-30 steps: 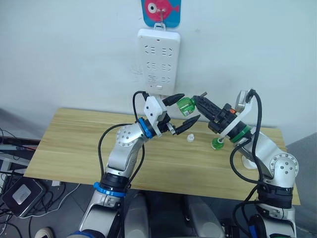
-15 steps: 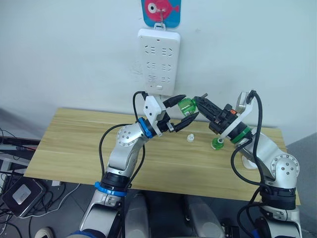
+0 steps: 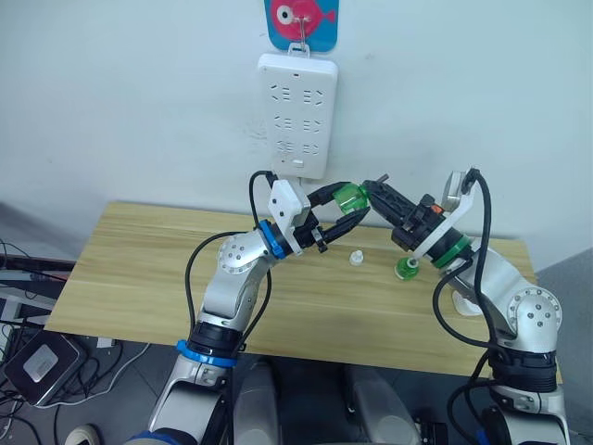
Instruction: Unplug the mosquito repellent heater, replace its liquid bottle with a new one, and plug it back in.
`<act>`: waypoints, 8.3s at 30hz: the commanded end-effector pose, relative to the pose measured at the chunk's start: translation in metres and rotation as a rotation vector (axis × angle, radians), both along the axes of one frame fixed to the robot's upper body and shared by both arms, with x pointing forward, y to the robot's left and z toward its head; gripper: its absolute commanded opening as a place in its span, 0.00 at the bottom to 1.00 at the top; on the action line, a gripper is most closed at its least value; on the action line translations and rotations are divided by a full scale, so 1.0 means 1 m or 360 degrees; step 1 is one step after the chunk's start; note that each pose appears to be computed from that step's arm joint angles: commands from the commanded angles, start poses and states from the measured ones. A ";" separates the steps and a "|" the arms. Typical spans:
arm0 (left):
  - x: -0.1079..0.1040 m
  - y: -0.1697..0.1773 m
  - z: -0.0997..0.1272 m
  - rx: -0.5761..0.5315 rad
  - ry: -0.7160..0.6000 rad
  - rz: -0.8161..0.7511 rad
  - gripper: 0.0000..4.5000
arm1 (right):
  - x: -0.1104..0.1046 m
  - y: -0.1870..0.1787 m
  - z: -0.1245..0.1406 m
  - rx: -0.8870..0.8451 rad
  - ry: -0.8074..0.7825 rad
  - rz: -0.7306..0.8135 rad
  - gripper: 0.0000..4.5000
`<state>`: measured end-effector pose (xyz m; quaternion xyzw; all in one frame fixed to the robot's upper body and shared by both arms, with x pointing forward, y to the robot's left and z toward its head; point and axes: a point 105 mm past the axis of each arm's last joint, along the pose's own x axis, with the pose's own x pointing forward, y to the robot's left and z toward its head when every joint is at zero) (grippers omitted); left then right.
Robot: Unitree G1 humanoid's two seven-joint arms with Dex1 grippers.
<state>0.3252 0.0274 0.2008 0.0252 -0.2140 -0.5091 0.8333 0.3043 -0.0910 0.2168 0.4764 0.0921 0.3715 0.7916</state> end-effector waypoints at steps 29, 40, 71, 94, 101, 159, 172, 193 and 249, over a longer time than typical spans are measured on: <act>-0.060 0.046 -0.011 -0.0245 0.1769 -0.1181 0.51 | 0.027 -0.203 -0.110 -0.2267 0.0307 0.0060 0.99; -0.068 0.046 -0.015 -0.0242 0.1772 -0.1176 0.51 | 0.014 -0.217 -0.128 -0.2201 0.0589 0.0078 0.99; -0.076 0.045 -0.023 -0.0130 0.1736 -0.1119 0.51 | 0.000 -0.215 -0.165 -0.2096 0.0864 0.0019 0.99; -0.079 0.048 -0.028 -0.0114 0.1709 -0.1136 0.51 | -0.011 -0.204 -0.093 -0.1653 0.0610 0.0203 0.66; -0.083 0.041 -0.020 -0.0091 0.1659 -0.1264 0.51 | -0.056 -0.140 0.005 -0.0785 0.0356 0.0842 0.66; -0.066 -0.006 0.000 -0.0083 0.1466 -0.1406 0.51 | -0.084 -0.058 0.018 -0.0622 0.0073 0.1203 0.66; -0.075 -0.010 0.003 -0.0052 0.1444 -0.1461 0.51 | -0.080 -0.054 0.015 -0.0677 0.0035 0.1132 0.66; -0.081 -0.006 0.002 0.0015 0.1444 -0.1484 0.51 | -0.072 -0.059 0.015 -0.0707 0.0050 0.1030 0.66; -0.070 -0.005 -0.007 0.0041 0.1483 -0.1373 0.51 | -0.080 -0.050 0.036 -0.0723 -0.0065 0.1190 0.66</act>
